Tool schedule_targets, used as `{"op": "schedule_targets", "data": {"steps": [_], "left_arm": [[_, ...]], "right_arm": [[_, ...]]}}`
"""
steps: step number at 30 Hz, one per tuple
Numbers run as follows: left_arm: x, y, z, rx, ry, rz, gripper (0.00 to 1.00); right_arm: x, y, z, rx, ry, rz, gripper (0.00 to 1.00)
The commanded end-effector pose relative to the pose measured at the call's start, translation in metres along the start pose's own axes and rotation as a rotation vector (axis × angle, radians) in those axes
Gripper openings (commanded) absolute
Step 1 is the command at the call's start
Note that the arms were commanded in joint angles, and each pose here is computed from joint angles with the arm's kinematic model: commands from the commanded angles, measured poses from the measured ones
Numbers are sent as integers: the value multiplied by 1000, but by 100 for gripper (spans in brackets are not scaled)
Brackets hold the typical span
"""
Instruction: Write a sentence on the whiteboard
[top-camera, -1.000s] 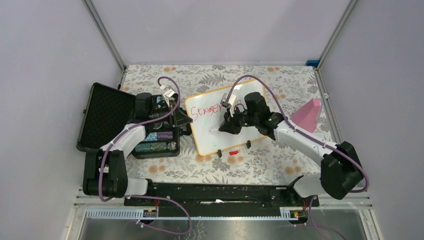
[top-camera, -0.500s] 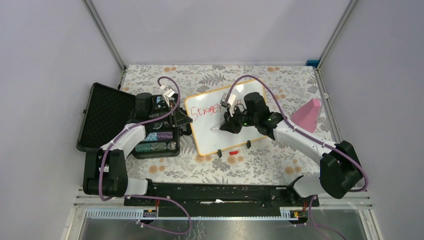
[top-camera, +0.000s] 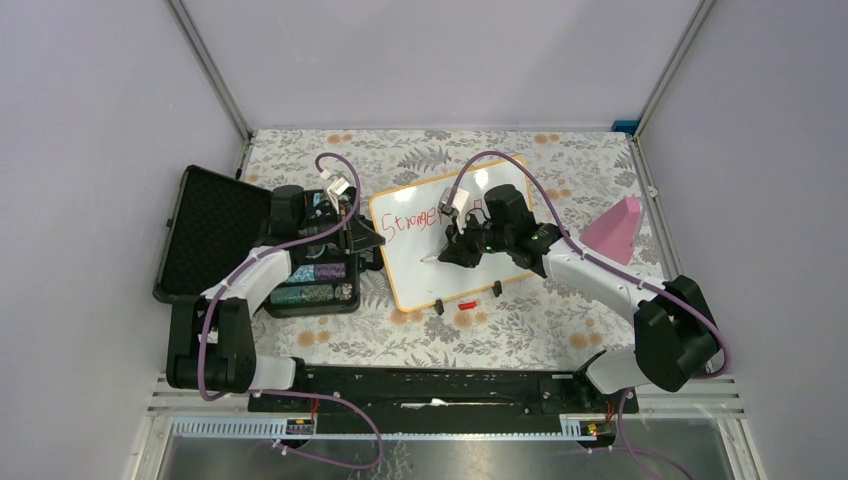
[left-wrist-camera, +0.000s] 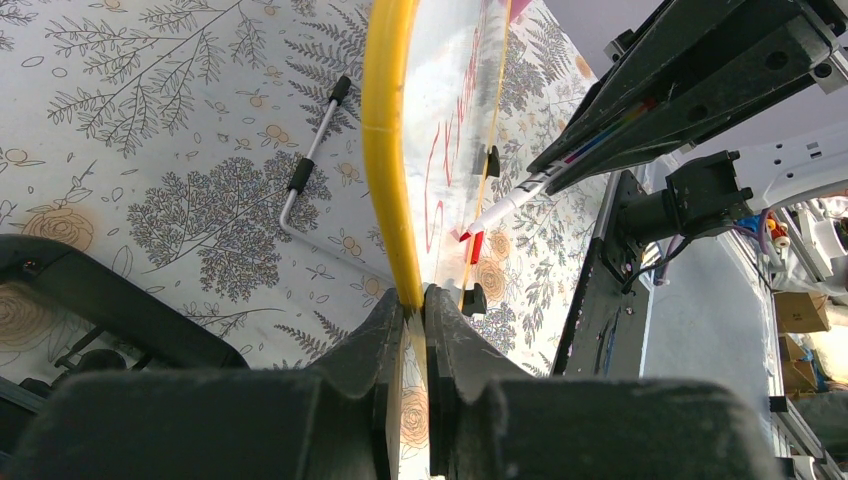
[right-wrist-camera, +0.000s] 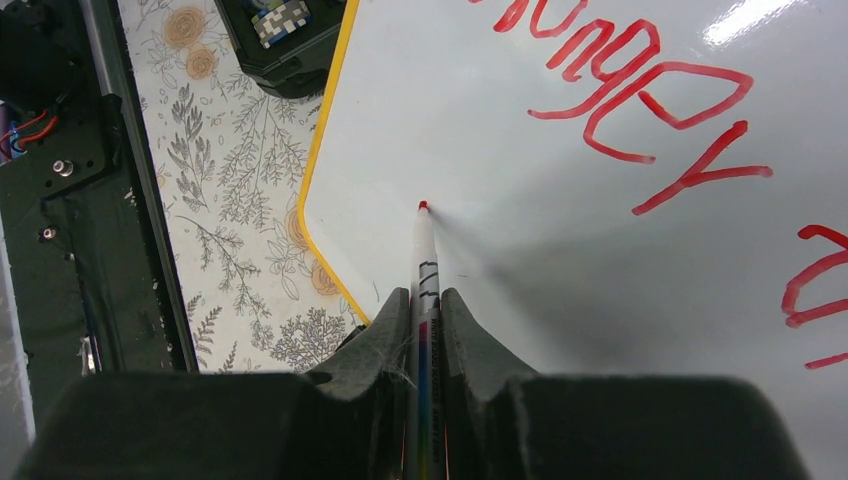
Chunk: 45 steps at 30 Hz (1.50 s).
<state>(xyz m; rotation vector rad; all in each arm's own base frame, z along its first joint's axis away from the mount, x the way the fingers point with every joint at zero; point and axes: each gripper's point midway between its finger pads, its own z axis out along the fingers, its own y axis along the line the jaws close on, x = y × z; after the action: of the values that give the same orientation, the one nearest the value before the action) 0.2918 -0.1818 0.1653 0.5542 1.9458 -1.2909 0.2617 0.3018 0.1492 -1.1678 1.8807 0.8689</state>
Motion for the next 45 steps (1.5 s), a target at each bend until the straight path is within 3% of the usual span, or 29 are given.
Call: {"op": "schedule_targets", "data": {"steps": [1,23,45], "left_arm": [[-11,6,2,-17,-10,81,0],[-11,7,2,-24,-6,81,0],[-11,5,1,-24,-4,84,0]], "right_arm": [[-11,-3,2,10,-25,-53,0],[35,12,0,-51,69,-30,0],[3,3,0,-11,13,-28,0]]}}
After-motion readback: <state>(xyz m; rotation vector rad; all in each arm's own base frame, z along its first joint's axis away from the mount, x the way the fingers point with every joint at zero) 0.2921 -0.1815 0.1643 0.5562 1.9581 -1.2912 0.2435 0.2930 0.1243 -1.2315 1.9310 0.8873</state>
